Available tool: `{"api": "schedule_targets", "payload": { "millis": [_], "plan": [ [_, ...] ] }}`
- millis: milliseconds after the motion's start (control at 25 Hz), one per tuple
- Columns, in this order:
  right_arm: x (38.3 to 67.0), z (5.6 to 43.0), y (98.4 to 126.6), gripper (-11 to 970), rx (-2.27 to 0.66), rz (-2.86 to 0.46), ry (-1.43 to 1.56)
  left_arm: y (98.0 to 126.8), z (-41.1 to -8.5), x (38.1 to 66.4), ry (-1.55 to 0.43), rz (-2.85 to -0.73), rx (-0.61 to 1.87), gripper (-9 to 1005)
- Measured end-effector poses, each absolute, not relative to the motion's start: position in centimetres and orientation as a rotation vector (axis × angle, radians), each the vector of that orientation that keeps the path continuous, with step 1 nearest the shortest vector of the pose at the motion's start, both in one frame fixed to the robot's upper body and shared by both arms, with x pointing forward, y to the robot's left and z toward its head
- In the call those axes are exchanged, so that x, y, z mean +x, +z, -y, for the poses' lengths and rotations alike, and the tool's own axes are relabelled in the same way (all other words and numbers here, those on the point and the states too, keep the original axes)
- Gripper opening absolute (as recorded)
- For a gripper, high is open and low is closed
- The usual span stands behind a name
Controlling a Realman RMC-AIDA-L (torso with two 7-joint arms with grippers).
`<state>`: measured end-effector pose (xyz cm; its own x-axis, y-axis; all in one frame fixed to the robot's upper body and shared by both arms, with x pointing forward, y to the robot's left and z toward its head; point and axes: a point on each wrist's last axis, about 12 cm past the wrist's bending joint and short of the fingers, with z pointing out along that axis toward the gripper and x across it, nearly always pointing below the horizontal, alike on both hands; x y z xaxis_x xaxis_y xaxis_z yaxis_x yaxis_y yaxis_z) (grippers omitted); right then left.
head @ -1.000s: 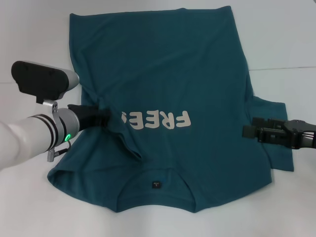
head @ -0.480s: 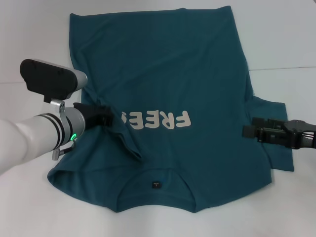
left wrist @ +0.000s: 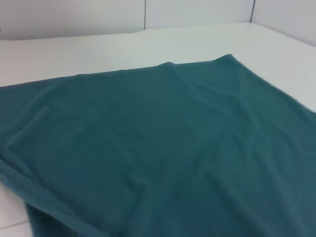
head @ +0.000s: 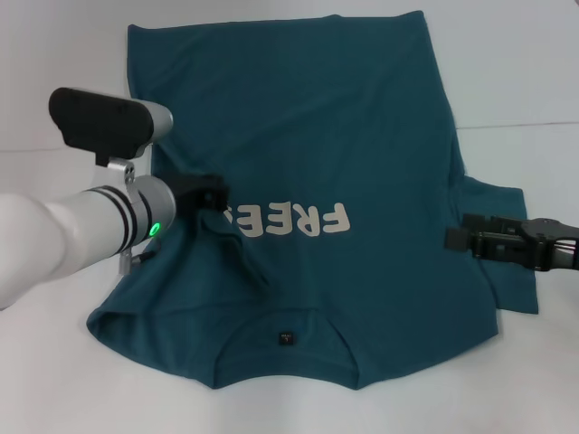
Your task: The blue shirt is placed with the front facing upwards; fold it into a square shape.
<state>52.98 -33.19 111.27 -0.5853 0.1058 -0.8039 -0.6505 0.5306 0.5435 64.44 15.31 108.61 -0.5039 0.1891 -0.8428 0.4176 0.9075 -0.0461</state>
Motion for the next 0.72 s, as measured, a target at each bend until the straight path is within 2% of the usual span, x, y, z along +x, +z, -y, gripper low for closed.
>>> {"api": "schedule_targets", "payload": {
  "millis": [720],
  "plan": [
    [53.2, 33.3, 111.6, 913, -0.431, -1.932, 1.143, 109.5, -13.1, 65.0, -0.388, -2.09, 0.388, 32]
  ]
}}
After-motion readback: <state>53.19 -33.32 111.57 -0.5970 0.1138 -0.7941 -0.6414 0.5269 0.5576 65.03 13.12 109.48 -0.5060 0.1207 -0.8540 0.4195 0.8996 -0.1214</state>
